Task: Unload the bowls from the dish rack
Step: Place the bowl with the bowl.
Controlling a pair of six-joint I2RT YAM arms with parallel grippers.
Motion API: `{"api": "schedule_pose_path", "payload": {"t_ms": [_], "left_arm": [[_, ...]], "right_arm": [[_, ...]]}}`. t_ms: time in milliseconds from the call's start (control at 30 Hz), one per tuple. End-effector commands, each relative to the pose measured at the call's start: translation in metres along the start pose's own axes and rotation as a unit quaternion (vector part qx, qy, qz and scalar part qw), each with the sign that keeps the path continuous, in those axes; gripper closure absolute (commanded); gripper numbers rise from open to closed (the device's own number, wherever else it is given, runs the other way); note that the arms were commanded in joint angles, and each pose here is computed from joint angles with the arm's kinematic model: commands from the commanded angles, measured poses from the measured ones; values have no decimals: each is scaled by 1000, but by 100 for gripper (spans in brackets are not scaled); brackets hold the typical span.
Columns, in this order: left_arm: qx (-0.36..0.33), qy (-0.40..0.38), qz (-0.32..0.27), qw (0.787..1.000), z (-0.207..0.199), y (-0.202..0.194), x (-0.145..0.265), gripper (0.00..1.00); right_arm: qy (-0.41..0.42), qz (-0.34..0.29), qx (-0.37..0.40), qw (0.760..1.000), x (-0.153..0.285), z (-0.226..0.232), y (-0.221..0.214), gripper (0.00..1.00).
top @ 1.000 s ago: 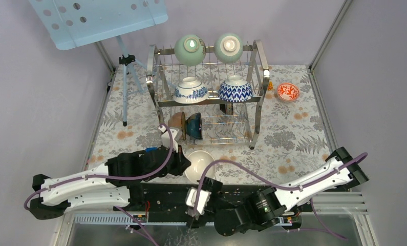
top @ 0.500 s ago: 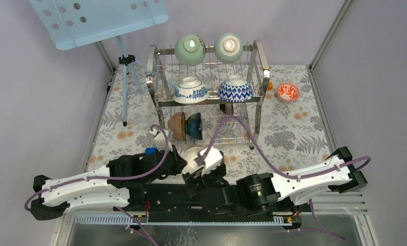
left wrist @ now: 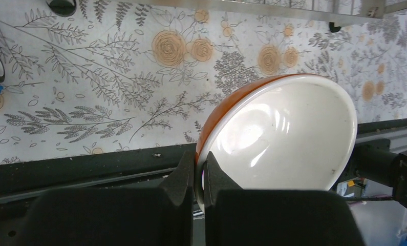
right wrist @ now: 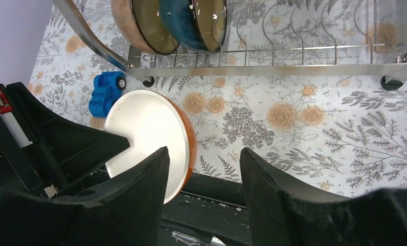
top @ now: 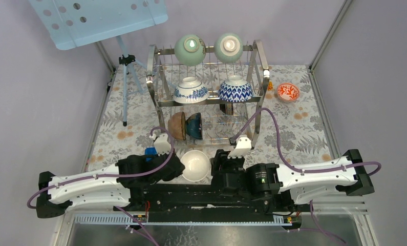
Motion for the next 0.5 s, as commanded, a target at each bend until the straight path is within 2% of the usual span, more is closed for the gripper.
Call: {"api": "schedule_pose_path", "payload": {"t_ms": [0, 467], "left_arm": [[28, -6, -17, 999, -11, 8, 3, 100], [22, -16, -19, 999, -14, 11, 7, 100]], "right_arm": [[10, 8, -53, 999, -7, 8, 2, 41], [5, 69, -28, 997, -39, 13, -23, 51]]}}
Point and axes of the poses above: each gripper's point midway between its finger pads, its own x axis back along the fingers, its own z axis along the line the jaws close on, y = z × x, the point moved 10 cm from there along x, back along the fingers, and after that the axes turned 3 degrees about -x, right-handed, at the moved point
